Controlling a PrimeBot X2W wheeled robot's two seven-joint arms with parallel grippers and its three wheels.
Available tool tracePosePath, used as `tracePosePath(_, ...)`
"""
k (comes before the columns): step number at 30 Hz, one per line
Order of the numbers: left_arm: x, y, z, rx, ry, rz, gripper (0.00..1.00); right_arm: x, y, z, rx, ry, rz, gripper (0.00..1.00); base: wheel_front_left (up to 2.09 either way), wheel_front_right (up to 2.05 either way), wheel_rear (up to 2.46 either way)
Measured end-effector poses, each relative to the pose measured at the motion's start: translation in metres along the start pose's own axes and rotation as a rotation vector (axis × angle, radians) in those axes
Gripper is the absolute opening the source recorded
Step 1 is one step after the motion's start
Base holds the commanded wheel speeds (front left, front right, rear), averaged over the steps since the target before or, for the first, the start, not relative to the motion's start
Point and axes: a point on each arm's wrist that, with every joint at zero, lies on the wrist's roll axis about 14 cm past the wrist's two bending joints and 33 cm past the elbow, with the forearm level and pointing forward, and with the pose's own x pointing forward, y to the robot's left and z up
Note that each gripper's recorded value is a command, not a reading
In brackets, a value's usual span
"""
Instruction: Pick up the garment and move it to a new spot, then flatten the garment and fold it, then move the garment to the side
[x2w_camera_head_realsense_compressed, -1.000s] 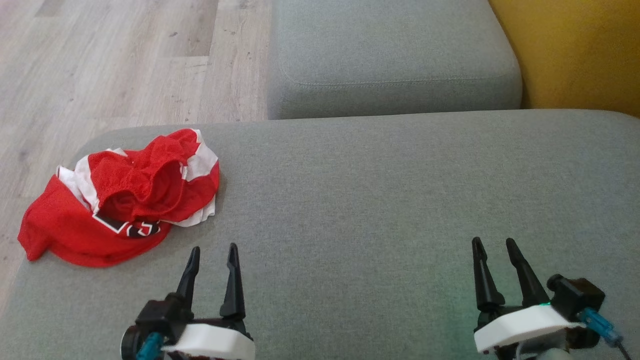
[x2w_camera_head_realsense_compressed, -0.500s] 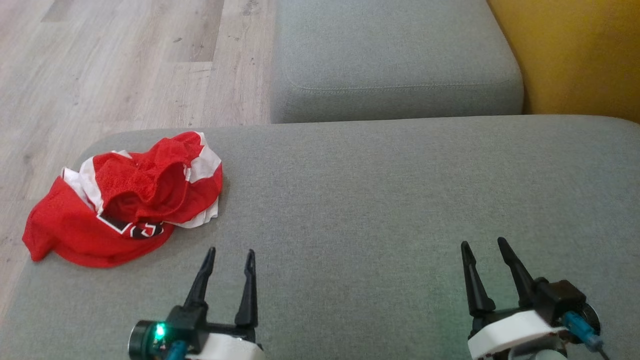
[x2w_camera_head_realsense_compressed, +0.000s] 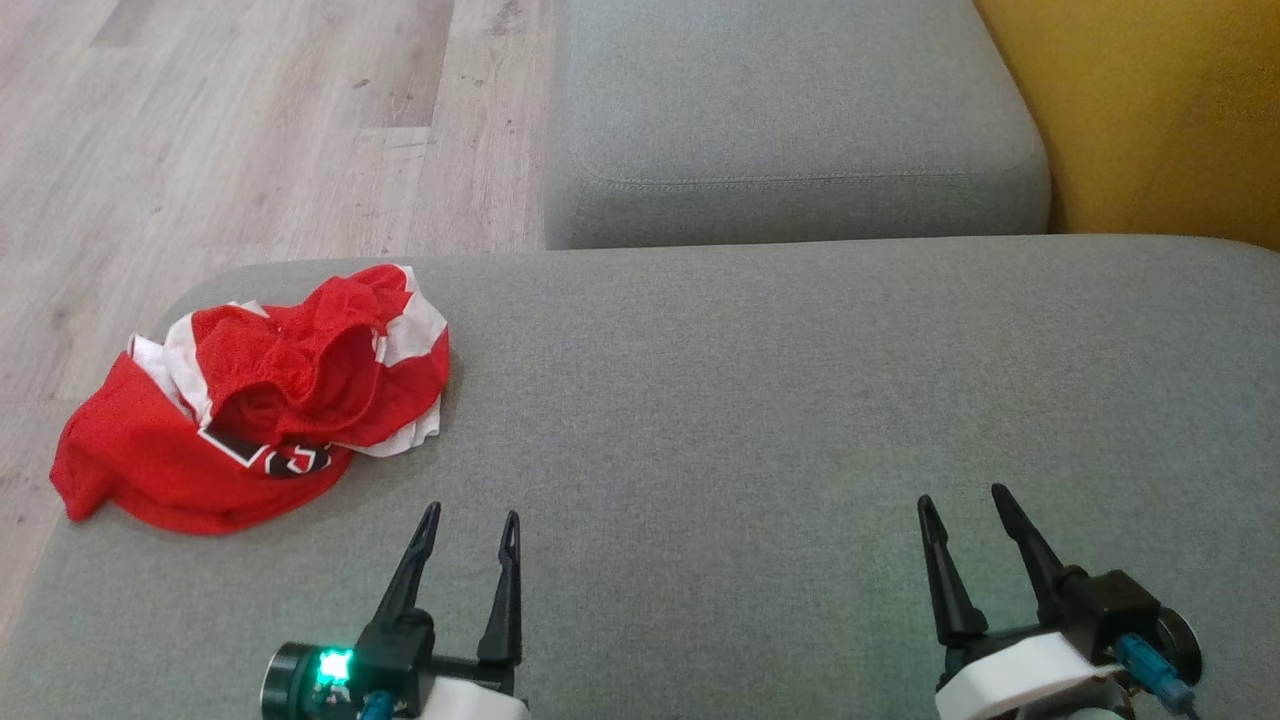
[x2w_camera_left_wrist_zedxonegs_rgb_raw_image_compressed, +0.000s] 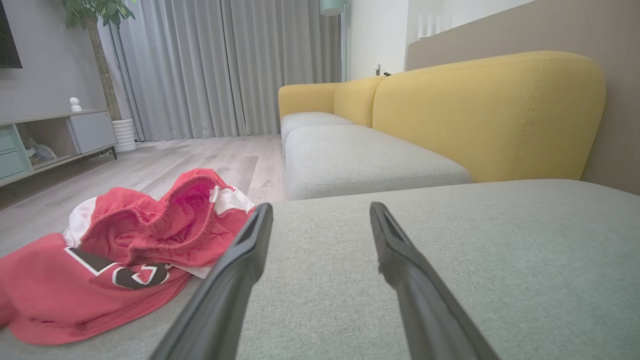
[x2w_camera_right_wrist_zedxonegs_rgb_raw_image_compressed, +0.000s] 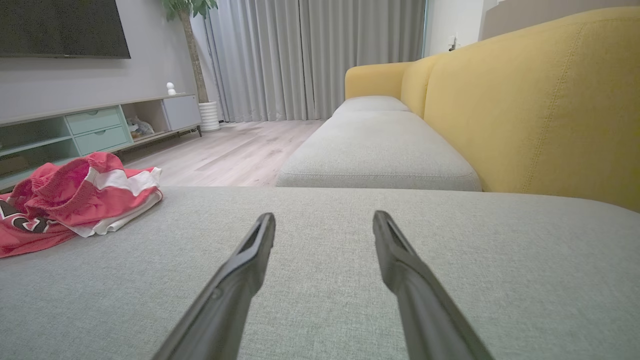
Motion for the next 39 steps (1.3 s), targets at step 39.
tracePosePath(39,-0.085,0.156,0.004,0.044,0.018,0.606,1.0,0.089,0.124,-0.03,-0.006,0.094,0.406,1.0,0.0,0.0,0.0)
